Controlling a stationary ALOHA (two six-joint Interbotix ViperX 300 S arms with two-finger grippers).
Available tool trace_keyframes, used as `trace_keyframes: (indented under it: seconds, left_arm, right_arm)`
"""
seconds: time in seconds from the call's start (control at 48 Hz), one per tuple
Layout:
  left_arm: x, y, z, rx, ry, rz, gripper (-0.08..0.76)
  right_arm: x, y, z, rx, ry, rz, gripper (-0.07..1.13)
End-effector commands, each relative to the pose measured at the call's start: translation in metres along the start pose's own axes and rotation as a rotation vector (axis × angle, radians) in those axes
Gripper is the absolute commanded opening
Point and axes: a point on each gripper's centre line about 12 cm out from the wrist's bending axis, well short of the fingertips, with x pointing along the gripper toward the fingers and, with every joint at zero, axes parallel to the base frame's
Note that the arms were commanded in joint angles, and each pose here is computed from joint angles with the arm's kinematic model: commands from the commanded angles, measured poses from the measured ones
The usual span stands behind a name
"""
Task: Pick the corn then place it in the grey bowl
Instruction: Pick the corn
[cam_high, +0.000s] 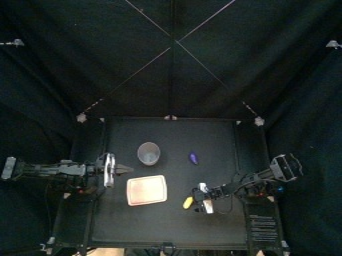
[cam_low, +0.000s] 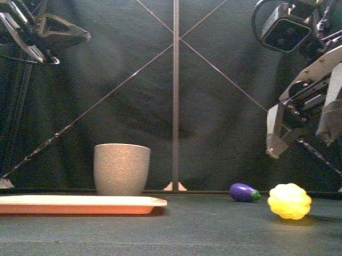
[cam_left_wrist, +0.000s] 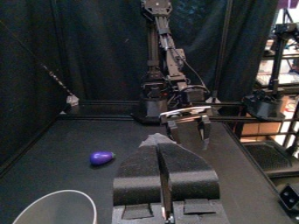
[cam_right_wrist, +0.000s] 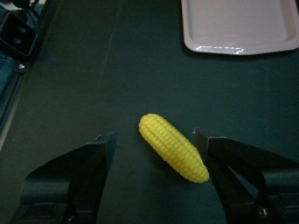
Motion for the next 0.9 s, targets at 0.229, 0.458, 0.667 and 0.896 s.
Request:
trace_keyframes:
  seconds: [0.229, 0.458, 0.667, 0.896]
  left_arm:
    - [0.001, 0.000, 0.005, 0.005, -0.015, 0.001, -0.035]
    - [0.001, 0.000, 0.003, 0.004, -0.011, -0.001, -0.035]
    - [0.001, 0.000, 0.003, 0.004, -0.011, -0.001, -0.035]
    - [0.001, 0.000, 0.003, 0.004, -0.011, -0.001, -0.035]
  right_arm:
    - [0.014, -0.015, -0.005, 0.023, 0.041, -0.037, 1.02]
    - [0.019, -0.020, -0.013, 0.034, 0.070, -0.051, 1.00]
    - [0.026, -0.021, -0.018, 0.035, 0.102, -0.054, 0.85]
    - [0.029, -0.026, -0.008, 0.033, 0.079, -0.063, 0.58]
